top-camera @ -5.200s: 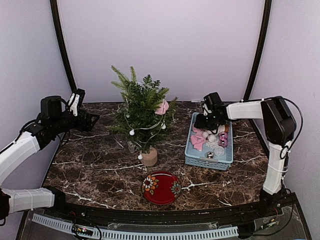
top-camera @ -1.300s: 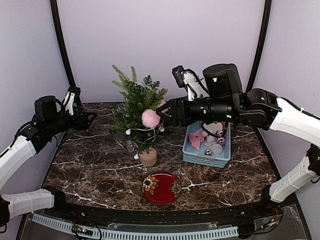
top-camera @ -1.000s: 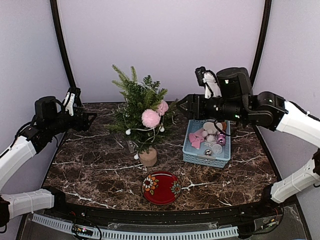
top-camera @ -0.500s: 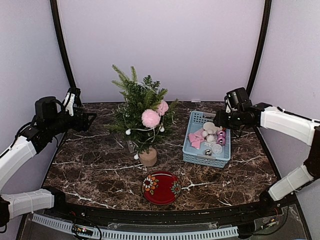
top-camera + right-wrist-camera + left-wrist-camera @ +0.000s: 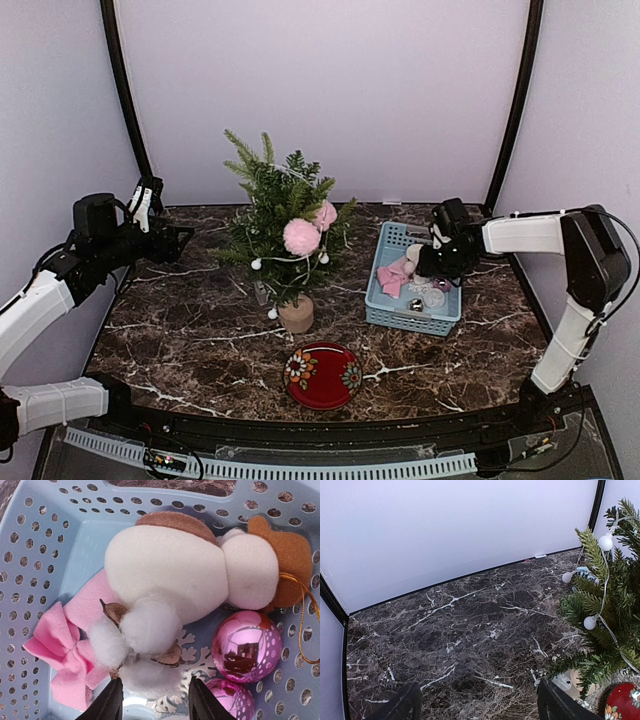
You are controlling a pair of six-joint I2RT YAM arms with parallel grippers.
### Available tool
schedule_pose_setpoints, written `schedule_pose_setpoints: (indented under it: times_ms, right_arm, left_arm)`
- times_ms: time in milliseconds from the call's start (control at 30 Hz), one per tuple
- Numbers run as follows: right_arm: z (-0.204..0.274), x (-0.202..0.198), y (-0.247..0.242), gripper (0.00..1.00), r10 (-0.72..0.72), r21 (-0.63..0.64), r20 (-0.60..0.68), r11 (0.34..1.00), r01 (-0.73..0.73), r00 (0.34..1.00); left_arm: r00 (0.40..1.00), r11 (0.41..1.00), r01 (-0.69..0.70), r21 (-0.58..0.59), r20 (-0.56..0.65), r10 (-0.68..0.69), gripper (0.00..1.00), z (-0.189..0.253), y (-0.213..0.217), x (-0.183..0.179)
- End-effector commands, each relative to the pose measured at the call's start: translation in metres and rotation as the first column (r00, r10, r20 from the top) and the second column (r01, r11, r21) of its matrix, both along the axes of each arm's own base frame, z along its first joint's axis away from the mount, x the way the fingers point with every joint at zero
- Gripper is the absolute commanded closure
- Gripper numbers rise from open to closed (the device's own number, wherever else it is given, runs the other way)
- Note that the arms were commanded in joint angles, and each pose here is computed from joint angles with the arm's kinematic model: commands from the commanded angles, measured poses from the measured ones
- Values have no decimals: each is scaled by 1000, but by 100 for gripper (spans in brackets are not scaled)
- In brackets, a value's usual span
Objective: Decorate the small christmas tree
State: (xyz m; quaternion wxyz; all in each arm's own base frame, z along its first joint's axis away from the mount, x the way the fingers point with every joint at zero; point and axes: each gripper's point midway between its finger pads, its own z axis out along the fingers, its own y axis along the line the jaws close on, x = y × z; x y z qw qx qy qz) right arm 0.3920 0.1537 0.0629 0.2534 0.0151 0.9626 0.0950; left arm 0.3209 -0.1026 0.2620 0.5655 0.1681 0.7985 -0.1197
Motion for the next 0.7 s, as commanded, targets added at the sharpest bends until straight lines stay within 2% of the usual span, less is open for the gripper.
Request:
schedule_pose_setpoints:
  times_ms: [0, 433, 667]
  right_arm:
    - [4, 13, 8, 55, 23, 19, 41, 1000, -24, 999]
    - [-13, 15, 13, 73, 34, 24, 17, 999, -34, 999]
    - [5, 19, 9, 95, 13, 29, 75, 999, -15, 997]
  left_arm:
    - [1000, 1000, -3, 6, 7, 3, 18, -1, 1, 2]
    - [1000, 1000, -6, 7, 9, 6, 18, 0, 2, 2]
    - [1000, 1000, -11, 9, 14, 10, 18, 1, 3, 2]
